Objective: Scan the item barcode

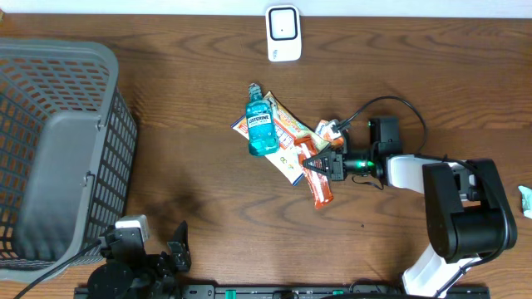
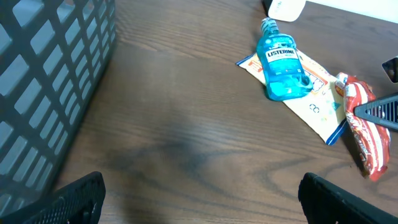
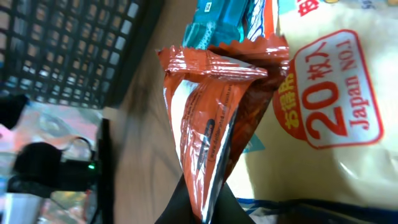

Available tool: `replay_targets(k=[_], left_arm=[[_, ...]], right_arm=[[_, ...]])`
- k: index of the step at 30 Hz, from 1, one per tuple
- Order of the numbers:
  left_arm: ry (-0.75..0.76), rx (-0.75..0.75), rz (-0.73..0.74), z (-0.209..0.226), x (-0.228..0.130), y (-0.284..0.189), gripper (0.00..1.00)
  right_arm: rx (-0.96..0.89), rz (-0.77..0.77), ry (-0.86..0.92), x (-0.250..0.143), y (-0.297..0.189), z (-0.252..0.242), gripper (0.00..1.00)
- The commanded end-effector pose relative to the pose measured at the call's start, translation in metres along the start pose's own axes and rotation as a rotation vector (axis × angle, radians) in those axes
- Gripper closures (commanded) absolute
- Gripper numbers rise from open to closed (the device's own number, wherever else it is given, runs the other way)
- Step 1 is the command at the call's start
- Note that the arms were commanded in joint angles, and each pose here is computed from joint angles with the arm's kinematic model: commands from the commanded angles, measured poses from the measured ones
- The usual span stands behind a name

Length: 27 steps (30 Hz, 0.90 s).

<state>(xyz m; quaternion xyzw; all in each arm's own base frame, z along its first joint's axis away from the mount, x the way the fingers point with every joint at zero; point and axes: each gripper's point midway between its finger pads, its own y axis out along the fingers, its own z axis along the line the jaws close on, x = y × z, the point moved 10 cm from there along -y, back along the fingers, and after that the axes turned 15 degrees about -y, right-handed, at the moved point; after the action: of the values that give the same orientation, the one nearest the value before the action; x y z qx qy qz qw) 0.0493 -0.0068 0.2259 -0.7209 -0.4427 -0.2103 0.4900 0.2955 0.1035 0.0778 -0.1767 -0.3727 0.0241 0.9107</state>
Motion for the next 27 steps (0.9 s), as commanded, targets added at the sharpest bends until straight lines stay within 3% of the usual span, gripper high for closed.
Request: replay_targets(k=[1,9,16,19,27], left_arm=[[0.018,-0.013,0.003,-0.001,0.000,-0.001,0.01],[0.018,-0.013,0.003,-0.001,0.000,-0.001,0.01],[0.018,-0.013,0.003,-0.001,0.000,-0.001,0.01],[0.018,-0.013,0.003,-0.001,0.000,-0.001,0.01],[0.018,-0.013,0.003,-0.001,0.000,-0.001,0.01]], right_arm=[[0.038,-0.044,0.111,0.015,-0.010,0.008,0.99],[-0.278,-0.119,0.387,0.046,-0.041,0.042,0.99],[-0.640,-0.307,0.641,0.049,-0.088,0.114,0.99],[-0.672,-0.379,0.698,0.044,-0.100,0.143,0.99],[-0.665,-0.496,0.632,0.038,-0.119,0.185,0.99]])
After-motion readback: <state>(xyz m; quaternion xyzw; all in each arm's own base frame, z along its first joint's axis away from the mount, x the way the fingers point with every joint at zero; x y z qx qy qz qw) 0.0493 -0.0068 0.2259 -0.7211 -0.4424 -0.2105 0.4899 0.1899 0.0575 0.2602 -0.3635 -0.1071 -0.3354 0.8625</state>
